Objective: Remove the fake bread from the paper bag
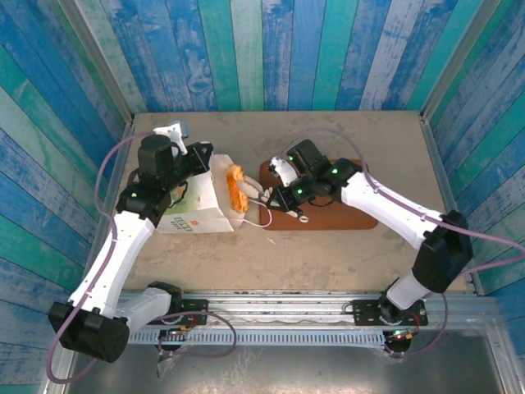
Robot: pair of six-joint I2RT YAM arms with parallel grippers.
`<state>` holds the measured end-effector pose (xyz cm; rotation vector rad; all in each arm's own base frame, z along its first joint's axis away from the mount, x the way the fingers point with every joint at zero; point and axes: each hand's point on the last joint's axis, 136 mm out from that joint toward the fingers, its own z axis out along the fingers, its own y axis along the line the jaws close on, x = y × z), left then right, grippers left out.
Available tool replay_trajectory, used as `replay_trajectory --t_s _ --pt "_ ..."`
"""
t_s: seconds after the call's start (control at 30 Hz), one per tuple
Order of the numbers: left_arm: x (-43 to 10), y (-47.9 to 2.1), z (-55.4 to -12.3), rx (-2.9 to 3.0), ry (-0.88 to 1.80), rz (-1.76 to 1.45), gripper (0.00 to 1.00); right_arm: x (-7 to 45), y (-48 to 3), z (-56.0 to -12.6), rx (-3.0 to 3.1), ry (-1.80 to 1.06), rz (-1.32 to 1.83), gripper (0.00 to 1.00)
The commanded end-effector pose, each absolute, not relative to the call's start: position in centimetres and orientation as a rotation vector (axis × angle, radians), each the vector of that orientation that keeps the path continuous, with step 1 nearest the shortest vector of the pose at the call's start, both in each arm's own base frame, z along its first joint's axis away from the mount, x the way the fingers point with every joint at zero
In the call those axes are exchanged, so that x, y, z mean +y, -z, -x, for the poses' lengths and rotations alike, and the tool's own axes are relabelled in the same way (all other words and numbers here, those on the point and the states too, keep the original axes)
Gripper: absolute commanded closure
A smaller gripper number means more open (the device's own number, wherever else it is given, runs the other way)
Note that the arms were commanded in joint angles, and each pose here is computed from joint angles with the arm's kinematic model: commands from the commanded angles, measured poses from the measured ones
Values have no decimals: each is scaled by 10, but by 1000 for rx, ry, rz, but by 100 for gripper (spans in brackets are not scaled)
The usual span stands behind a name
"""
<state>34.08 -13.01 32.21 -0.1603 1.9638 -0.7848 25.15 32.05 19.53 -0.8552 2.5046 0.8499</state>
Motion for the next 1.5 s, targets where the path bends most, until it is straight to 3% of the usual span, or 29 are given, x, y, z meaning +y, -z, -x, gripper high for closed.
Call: replay_trajectory --t_s 0.0,0.37,0.57,0.77,0.97,1.13,1.47 --pt "-138 -331 -347 1914 845 152 100 294 -228 -255 2404 -683 848 72" --pt "-145 -326 -352 1939 874 133 100 131 -209 -278 2570 -123 368 72" --pt "-139 -330 -348 1915 841 138 100 80 -185 -270 2705 210 283 69" --pt "-138 -332 -346 1912 842 139 100 95 -153 -263 2895 184 381 68" --pt "-133 -333 -343 1909 811 144 100 140 -129 -253 2989 -46 553 65" --pt "-132 -332 -343 1911 801 148 100 163 -133 -251 2962 -220 602 60" --pt "-134 -329 -344 1923 808 143 100 146 -153 -260 2897 -190 588 53"
